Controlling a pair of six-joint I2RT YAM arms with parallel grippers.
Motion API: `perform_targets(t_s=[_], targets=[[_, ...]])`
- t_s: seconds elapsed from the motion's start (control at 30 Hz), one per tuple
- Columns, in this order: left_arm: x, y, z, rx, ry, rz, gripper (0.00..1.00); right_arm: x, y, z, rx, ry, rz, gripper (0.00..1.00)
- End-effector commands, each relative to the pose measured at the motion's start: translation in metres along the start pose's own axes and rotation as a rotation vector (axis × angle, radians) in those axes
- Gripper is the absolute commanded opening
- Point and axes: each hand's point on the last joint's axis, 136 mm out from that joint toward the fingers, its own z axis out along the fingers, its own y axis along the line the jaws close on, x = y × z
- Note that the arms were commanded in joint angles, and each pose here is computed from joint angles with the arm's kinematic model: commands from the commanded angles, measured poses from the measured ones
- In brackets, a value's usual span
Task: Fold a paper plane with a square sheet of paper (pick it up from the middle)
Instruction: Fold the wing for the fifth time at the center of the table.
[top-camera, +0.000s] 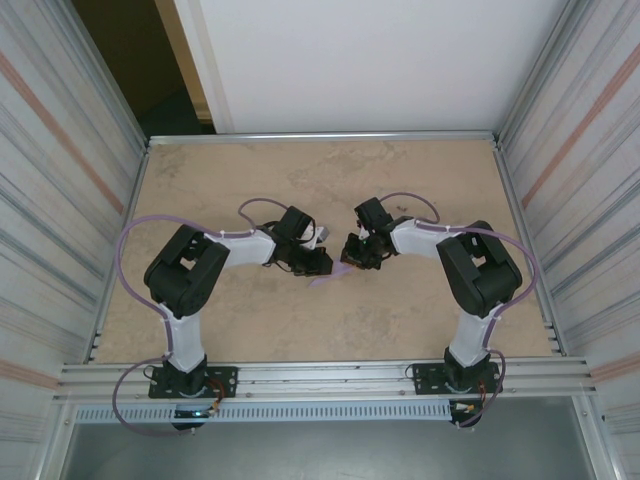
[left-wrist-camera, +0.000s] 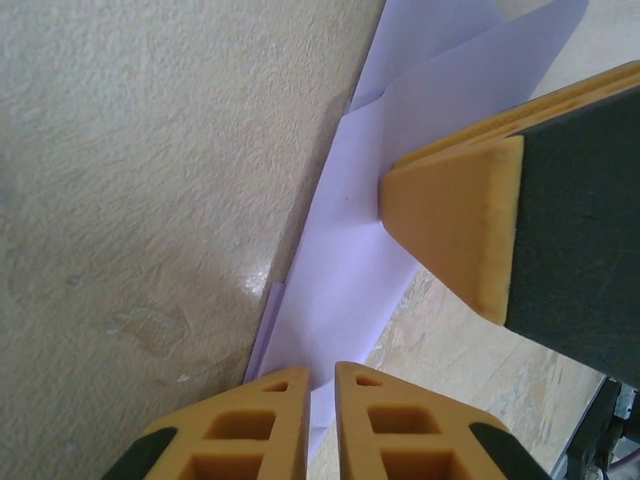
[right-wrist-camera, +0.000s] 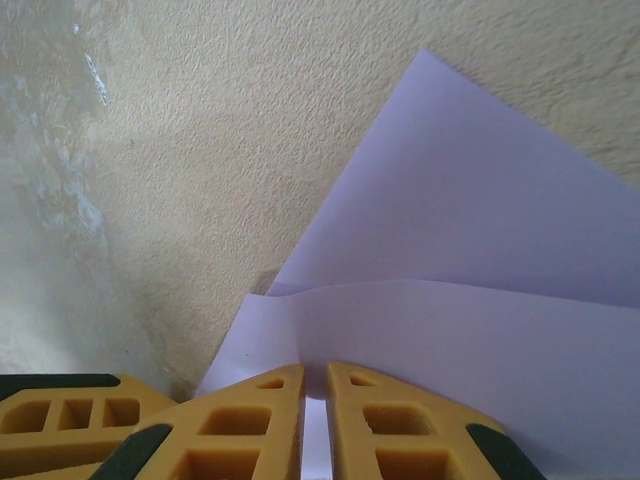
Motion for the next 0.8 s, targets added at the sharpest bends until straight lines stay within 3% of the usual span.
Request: perform_targets(t_s=[0.0, 0.47, 0.77], targets=[[-0.011, -0.02, -0.019, 0.051, -0.043, 0.018, 0.16, 0.015, -0.037, 0.012, 0.101, 0.029, 0.045, 0.14], [0.019, -0.01, -0.03, 0.007, -0.052, 0.009, 0.23, 0.021, -0.053, 0.02, 0.149, 0.042, 0.072, 0.13], [0.025, -0.002, -0.023, -0.016, -0.024, -0.002, 0.21, 0.023, -0.057, 0.023, 0.161, 0.054, 0.086, 0.12]])
